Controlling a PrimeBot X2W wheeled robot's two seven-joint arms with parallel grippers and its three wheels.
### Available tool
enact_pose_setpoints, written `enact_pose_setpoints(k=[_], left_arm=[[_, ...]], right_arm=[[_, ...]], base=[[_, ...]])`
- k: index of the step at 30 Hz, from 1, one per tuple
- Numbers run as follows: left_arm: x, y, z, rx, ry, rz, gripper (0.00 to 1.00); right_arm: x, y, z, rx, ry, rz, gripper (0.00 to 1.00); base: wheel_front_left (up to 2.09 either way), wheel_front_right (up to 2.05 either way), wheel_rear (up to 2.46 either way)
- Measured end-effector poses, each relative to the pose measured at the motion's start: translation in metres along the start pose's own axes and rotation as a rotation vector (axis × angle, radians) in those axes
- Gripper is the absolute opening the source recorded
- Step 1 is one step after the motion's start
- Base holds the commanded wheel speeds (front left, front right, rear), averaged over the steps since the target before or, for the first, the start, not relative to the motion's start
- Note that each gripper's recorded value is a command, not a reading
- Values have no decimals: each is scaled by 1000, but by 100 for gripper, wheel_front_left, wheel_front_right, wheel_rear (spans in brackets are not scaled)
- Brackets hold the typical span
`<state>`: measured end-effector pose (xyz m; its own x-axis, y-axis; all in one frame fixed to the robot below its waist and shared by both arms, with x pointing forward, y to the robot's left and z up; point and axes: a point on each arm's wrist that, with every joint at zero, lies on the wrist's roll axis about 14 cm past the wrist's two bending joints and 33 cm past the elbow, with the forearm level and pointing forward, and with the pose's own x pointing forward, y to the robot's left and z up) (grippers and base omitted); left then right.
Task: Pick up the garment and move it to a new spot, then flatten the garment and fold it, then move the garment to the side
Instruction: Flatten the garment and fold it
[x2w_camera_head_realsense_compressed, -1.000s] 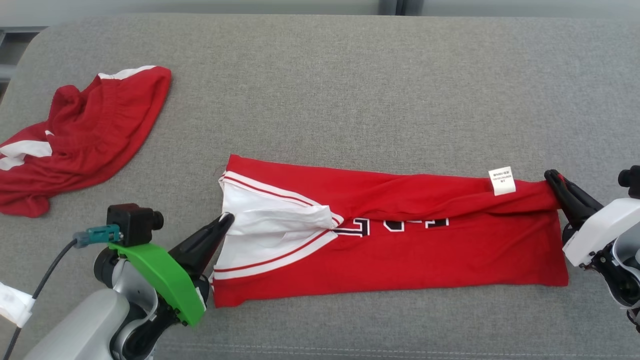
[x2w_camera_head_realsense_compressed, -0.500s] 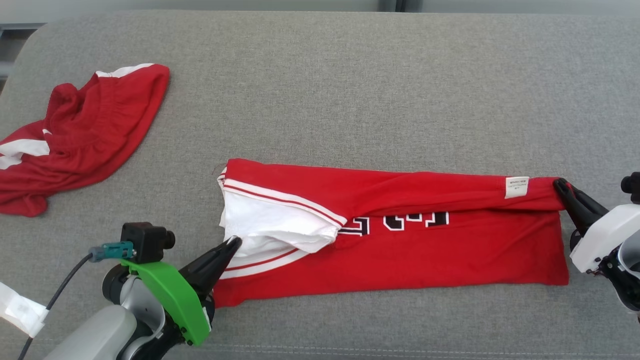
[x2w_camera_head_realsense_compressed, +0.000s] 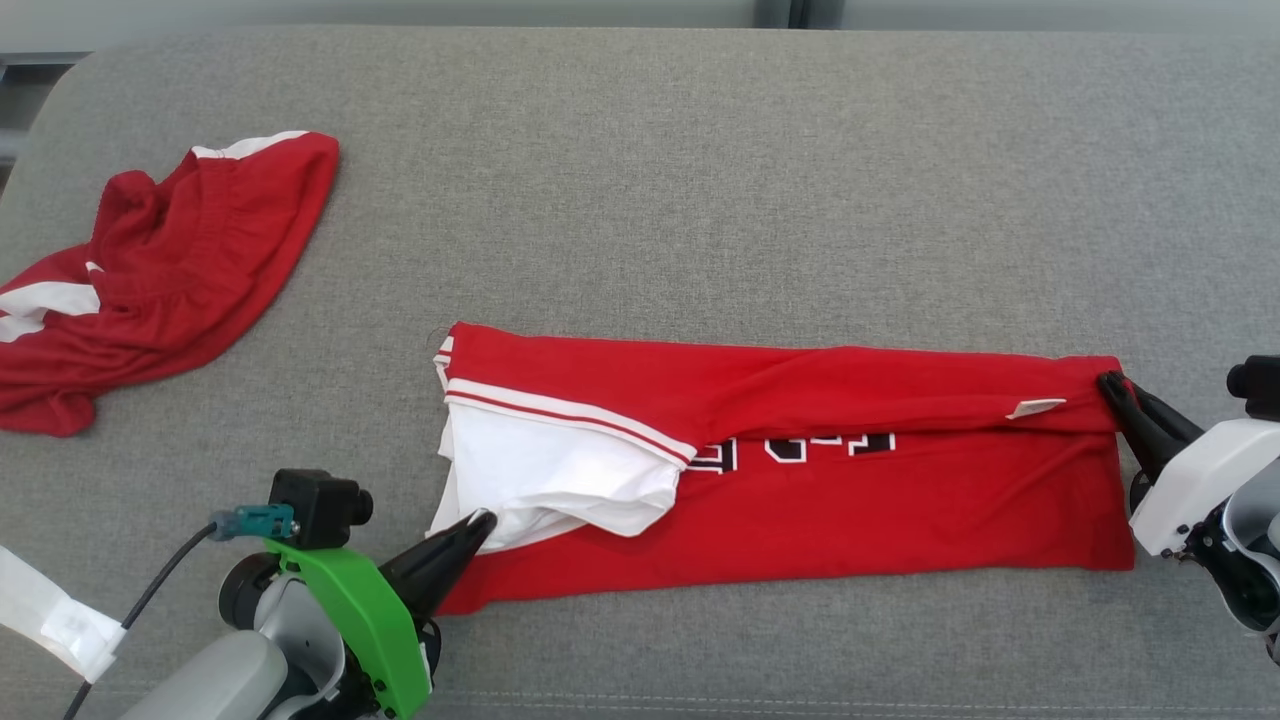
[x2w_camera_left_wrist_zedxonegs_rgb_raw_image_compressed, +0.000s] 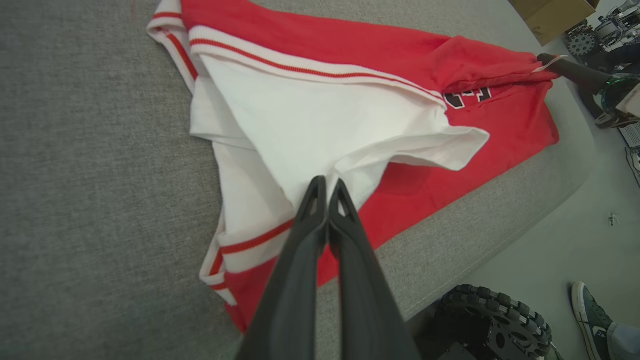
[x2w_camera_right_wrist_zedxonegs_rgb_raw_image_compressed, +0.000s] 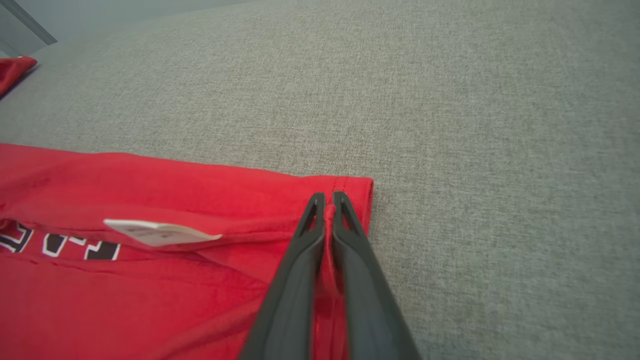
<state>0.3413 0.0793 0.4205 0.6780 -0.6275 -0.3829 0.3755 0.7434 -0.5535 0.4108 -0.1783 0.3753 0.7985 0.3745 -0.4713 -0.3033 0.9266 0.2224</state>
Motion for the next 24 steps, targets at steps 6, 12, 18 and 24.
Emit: enact_pose_setpoints(k=[6, 12, 18, 24], left_arm=[[0, -1, -5, 0, 22, 0, 100], [-2, -1, -3, -2, 12, 2, 100], [-6, -1, 8, 21, -42, 7, 100], [-11, 0, 36, 62, -158, 28, 100]], right_arm=[[-2, 1, -4, -3, 10, -1, 100], [-5, 2, -3, -13, 4, 4, 100], [-9, 2, 9, 29, -51, -4, 100], [-13, 5, 34, 80, -141, -3, 100]], base=[[0, 0, 0], [0, 0, 0], [0, 0, 0], [0, 0, 0]])
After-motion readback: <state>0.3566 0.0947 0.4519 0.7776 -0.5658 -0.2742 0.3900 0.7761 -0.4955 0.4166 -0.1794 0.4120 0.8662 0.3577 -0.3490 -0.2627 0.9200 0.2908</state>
